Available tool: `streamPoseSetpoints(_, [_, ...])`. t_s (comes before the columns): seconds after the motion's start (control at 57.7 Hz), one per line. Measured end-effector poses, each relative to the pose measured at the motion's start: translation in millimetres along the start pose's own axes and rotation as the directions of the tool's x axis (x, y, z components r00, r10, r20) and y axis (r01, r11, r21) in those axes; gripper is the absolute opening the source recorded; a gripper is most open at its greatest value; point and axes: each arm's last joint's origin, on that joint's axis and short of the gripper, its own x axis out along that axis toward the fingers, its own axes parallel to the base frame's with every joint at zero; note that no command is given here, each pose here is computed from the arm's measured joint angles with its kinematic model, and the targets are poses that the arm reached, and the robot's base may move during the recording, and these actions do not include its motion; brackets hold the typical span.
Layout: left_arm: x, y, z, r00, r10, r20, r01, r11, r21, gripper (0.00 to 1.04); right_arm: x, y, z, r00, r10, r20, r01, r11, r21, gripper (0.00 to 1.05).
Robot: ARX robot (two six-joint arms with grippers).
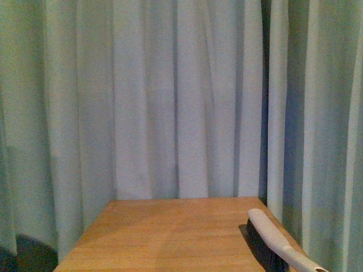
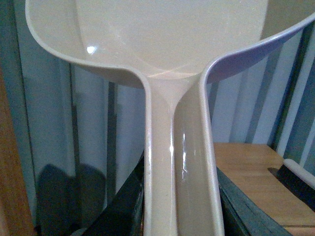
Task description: Clean up trash
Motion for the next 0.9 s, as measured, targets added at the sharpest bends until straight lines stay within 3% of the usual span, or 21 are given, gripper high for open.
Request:
streamPoseSetpoints(0.191, [0.0,0.0,0.0,1.000,0.000,0.000,0.000,1.000,-0.001,0.28,35.4,26.8,61.5,0.981,0.156,-0.117,-0.150,0.987,0.060,0.97])
streamPoseSetpoints(0.399, [0.0,0.0,0.0,1.000,0.000,0.000,0.000,1.000,-0.001,0.28,76.1,76.9,109.0,0.901,0.318,-0.293,-0.266,0.942,0.205,0.97])
streamPoseSetpoints(0.572, [0.0,0.0,0.0,1.000,0.000,0.000,0.000,1.000,-0.001,0.28,114.2,120.9,106.7,0.831,0.345,-0.438,-0.235,0.929,0.285,0.97])
streamPoseSetpoints(0.901, [0.0,0.0,0.0,1.000,0.000,0.000,0.000,1.000,-0.001,0.27,143.6,147.8,90.6,0.757,0.365,-0.542,-0.218,0.923,0.318,0.97])
